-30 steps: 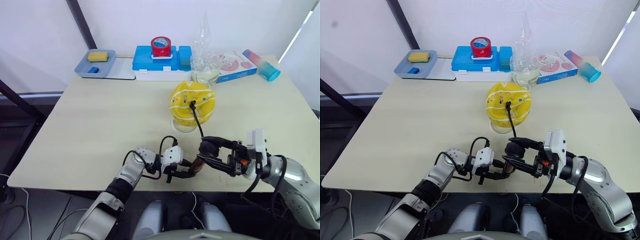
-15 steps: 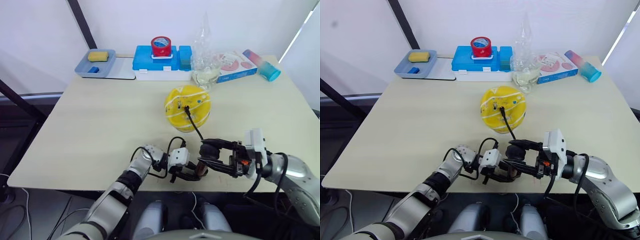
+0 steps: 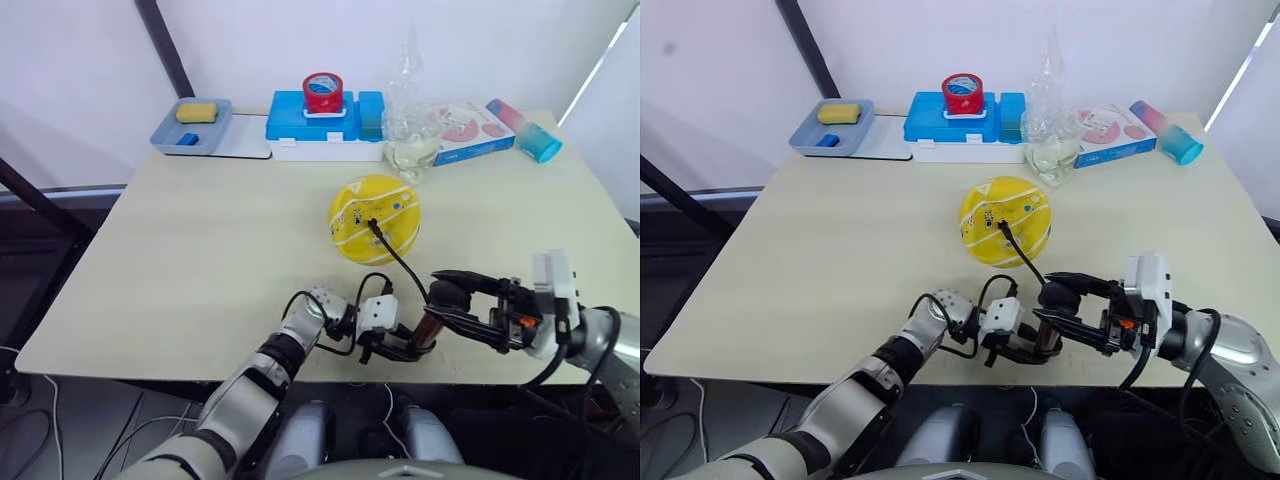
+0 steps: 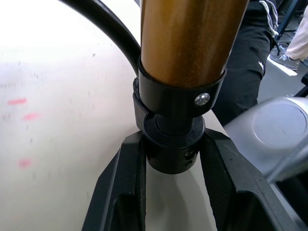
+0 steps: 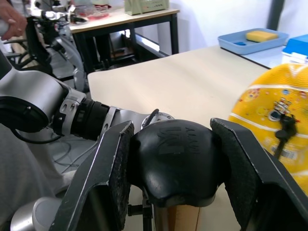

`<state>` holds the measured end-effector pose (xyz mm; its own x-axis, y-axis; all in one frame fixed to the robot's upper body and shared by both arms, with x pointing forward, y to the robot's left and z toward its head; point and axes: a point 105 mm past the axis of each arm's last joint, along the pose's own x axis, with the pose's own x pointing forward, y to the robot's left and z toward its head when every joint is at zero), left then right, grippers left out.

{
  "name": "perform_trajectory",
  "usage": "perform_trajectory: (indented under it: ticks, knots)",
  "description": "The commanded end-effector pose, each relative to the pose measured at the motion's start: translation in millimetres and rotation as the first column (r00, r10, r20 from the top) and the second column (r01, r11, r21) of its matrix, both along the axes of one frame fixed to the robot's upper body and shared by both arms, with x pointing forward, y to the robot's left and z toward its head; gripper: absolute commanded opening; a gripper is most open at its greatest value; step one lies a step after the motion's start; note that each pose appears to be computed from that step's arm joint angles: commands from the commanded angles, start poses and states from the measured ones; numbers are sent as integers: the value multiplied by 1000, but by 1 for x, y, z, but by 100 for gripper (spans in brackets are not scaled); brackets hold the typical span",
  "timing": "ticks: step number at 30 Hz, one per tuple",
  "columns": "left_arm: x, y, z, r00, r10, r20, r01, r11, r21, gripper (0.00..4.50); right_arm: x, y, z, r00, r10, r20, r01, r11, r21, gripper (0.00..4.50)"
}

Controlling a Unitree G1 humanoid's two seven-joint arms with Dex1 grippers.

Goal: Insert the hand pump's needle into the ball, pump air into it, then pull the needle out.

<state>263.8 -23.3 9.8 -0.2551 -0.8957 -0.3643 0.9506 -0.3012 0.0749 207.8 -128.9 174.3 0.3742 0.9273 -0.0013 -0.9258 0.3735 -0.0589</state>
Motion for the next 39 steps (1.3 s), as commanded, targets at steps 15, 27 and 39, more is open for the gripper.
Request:
perform_trajectory:
  ticks: [15, 27, 39]
  knots:
    - [1, -31, 0, 999, 25, 27, -25, 1000, -9, 111, -9, -29, 56, 988, -82, 134, 80, 997, 21, 202]
    - [-1, -36, -7, 999, 43, 23, -43, 999, 8, 111, -13, -43, 88, 984, -112, 141, 103, 993, 65, 202]
    - [-4, -32, -16, 999, 34, 25, -35, 998, 50, 111, -17, -46, 110, 987, -99, 124, 80, 985, 152, 202]
